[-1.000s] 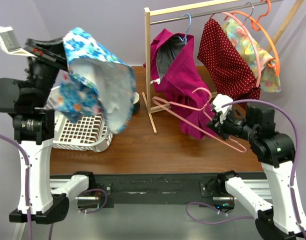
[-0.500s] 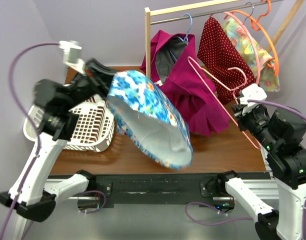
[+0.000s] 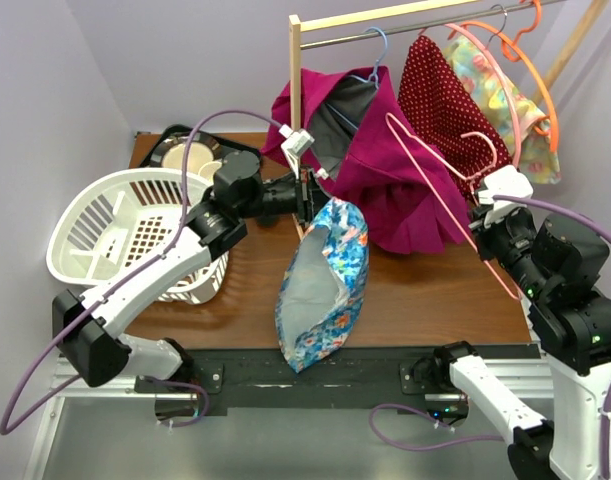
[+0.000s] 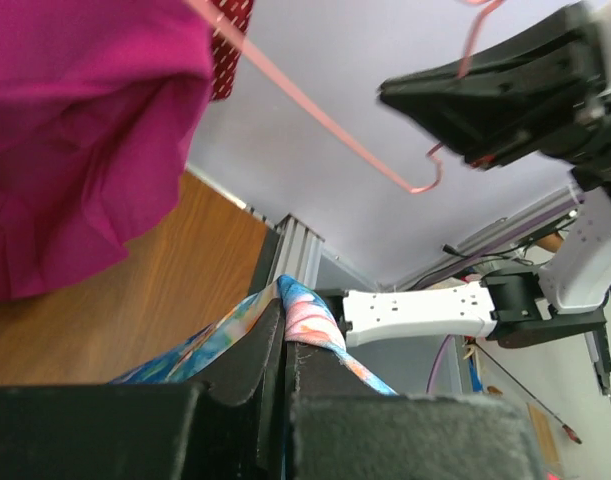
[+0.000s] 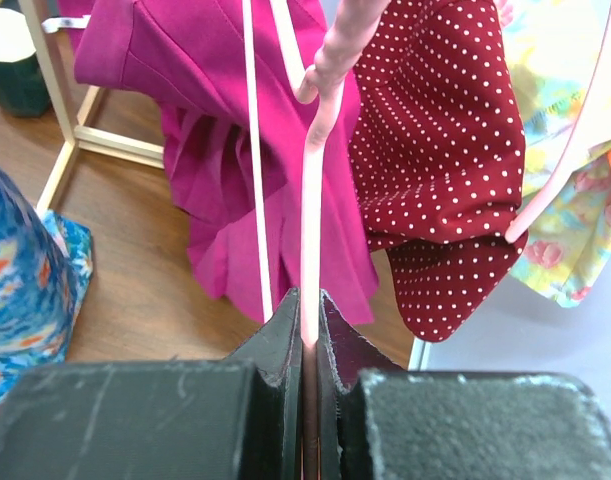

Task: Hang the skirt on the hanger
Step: Move the skirt to the center of the board, then flatten the skirt

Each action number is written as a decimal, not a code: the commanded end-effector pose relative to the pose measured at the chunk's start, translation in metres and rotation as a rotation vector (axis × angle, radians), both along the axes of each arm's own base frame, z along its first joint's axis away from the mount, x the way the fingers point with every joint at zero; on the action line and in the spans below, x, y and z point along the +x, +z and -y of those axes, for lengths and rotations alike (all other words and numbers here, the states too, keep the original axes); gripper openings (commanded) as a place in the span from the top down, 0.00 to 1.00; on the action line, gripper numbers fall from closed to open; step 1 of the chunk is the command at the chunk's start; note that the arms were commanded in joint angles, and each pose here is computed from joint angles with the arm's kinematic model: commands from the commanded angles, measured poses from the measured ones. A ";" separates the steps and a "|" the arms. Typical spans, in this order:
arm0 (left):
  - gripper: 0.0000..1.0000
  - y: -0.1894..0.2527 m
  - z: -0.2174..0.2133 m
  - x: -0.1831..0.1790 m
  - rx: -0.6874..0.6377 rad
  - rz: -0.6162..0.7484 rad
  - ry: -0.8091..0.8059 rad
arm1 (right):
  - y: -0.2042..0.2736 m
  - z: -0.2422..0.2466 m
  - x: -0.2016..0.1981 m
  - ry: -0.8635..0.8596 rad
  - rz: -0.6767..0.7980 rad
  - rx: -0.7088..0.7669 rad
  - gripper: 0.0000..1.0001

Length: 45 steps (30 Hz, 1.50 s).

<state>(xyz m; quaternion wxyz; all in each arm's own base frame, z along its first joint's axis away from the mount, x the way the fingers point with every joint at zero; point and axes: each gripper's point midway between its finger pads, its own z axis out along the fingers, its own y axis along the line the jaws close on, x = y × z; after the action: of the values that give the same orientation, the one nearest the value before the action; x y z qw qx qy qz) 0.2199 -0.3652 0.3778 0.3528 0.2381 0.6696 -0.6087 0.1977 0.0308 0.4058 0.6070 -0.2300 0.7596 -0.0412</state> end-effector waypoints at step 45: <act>0.29 -0.328 -0.179 -0.040 0.961 -0.426 0.705 | -0.133 -0.098 -0.022 0.648 -0.366 0.041 1.00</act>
<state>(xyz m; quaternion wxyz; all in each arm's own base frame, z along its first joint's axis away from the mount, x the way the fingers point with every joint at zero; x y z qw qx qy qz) 0.1774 -0.1900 0.0606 0.2380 0.0218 0.9614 -0.1361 0.1713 0.1239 0.2655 0.4245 -0.4474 0.7599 0.2056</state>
